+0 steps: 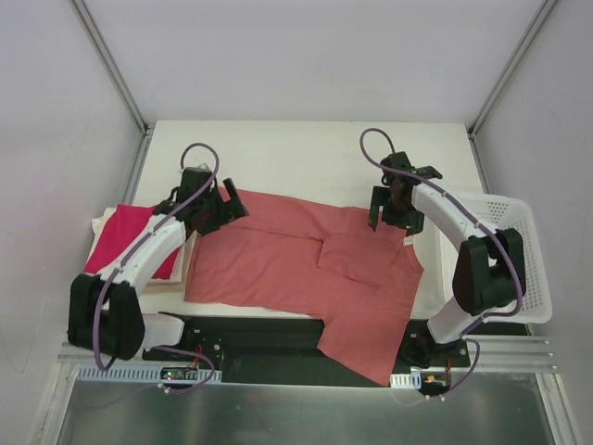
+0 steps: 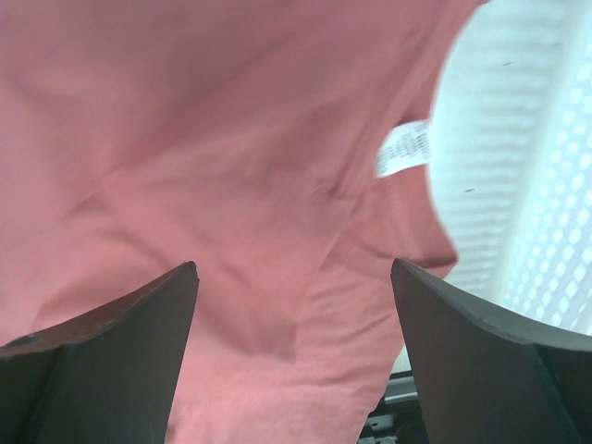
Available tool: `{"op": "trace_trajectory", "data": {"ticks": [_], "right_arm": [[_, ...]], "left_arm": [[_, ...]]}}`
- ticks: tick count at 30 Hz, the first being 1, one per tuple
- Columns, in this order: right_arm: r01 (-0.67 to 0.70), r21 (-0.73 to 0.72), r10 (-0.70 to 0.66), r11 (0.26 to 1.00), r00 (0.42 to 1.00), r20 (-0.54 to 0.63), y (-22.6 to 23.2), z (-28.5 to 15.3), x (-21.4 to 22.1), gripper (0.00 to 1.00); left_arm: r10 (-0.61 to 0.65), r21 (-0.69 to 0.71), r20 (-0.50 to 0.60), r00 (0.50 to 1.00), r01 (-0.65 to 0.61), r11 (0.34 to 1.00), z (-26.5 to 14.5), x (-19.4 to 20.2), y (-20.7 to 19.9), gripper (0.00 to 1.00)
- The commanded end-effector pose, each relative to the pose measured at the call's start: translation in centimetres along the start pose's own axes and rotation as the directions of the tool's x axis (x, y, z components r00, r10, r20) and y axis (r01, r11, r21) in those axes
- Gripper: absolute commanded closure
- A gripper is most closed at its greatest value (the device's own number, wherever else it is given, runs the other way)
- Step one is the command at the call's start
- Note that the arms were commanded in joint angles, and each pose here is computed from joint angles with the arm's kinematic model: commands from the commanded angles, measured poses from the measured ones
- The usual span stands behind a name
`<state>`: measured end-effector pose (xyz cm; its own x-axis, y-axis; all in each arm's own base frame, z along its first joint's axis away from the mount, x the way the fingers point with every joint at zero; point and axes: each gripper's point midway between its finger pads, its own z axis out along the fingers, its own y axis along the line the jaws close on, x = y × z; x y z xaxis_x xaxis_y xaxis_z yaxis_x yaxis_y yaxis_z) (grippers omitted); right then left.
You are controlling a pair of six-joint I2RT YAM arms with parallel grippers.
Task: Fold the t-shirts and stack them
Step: Fold the tshirt
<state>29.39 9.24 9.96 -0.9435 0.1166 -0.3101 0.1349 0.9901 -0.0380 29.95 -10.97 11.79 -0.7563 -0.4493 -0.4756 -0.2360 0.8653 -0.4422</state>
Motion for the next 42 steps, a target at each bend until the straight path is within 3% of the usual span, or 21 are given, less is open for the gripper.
{"op": "trace_trajectory", "data": {"ticks": [1,6,14,17,18,21,22,23,25,35,42], "right_arm": [[-0.07,0.089,0.071,0.994,0.997,-0.001,-3.1,2.2,-2.4,0.14],[-0.123,0.17,0.127,0.978,0.992,-0.015,-5.6,4.3,-3.7,0.2],[-0.175,0.114,0.176,0.978,0.984,0.0,-5.4,7.6,-6.1,0.26],[-0.184,0.117,0.187,0.976,0.982,-0.019,-5.6,8.7,-6.4,0.4],[-0.188,0.124,0.19,0.974,0.982,-0.011,-5.8,8.8,-6.7,0.54],[-0.193,0.123,0.195,0.973,0.981,-0.005,-6.2,9.6,-7.2,0.72],[-0.2,0.119,0.201,0.973,0.98,0.004,-6.4,9.7,-7.7,0.74],[-0.198,0.108,0.198,0.974,0.98,0.012,-6.2,9.7,-8.0,0.89],[-0.199,0.1,0.196,0.975,0.98,0.036,-6.4,9.8,-9.0,0.97],[-0.068,0.167,0.053,0.984,0.994,0.094,-7.7,8.9,-13.8,0.99],[-0.006,0.157,-0.004,0.988,0.998,0.061,-7.8,10.2,-16.0,0.99]], "left_arm": [[0.052,0.047,0.019,0.998,-0.053,0.998,2.7,-3.5,-2.8,0.01],[0.06,-0.017,-0.029,0.998,-0.06,0.998,7.2,-4.7,-2.7,0.01],[0.038,-0.083,-0.092,0.995,-0.046,0.995,11.3,-4.4,-1.1,0.01],[0.017,-0.135,-0.092,0.996,-0.029,0.99,11.7,-4.1,0.5,0.01],[0.011,-0.147,-0.092,0.996,-0.025,0.989,11.7,-4.1,1.0,0.01],[-0.01,-0.173,-0.094,0.996,-0.007,0.985,11.8,-4.0,2.2,0.01],[-0.012,-0.181,-0.095,0.995,-0.006,0.983,11.9,-3.9,2.5,0.01],[-0.015,-0.189,-0.093,0.996,-0.002,0.982,11.9,-3.9,2.8,0.01],[-0.022,-0.2,-0.093,0.995,0.002,0.98,11.9,-3.7,3.1,0.01],[-0.068,-0.251,-0.08,0.994,0.046,0.967,12.8,-4.3,4.8,0.01],[-0.105,-0.26,-0.088,0.991,0.079,0.962,14.1,-4.7,4.9,0.01]]}}
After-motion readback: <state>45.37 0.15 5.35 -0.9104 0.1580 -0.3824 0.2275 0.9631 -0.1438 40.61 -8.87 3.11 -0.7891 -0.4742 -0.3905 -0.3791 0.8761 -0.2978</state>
